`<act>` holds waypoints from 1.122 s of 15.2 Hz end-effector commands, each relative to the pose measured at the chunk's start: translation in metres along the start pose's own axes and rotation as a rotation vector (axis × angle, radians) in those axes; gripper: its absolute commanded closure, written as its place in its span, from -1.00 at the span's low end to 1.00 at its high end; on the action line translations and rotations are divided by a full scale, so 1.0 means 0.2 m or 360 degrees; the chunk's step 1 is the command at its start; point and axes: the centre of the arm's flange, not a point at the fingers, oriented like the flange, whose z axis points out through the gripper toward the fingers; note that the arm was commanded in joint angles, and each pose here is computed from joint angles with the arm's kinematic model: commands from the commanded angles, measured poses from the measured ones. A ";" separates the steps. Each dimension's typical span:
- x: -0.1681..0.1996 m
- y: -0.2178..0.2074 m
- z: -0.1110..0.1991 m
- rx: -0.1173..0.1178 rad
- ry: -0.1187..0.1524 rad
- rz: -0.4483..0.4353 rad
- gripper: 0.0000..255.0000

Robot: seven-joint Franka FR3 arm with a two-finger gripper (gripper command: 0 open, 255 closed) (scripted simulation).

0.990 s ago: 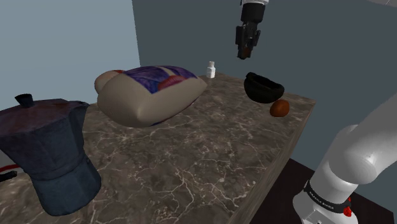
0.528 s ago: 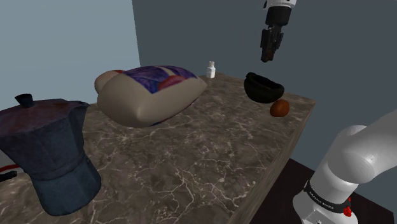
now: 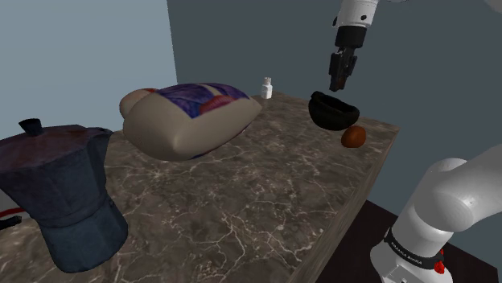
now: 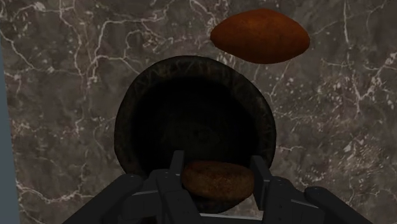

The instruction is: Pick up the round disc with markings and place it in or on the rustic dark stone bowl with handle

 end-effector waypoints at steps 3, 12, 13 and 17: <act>0.01 0.01 0.11 0.0000 0.0000 0.0000 1.00; 0.01 0.01 0.13 0.0000 0.0000 0.0000 -1.00; 0.01 0.01 0.13 0.0000 0.0000 0.0000 -1.00; 0.01 0.01 0.13 0.0000 0.0000 0.0000 -1.00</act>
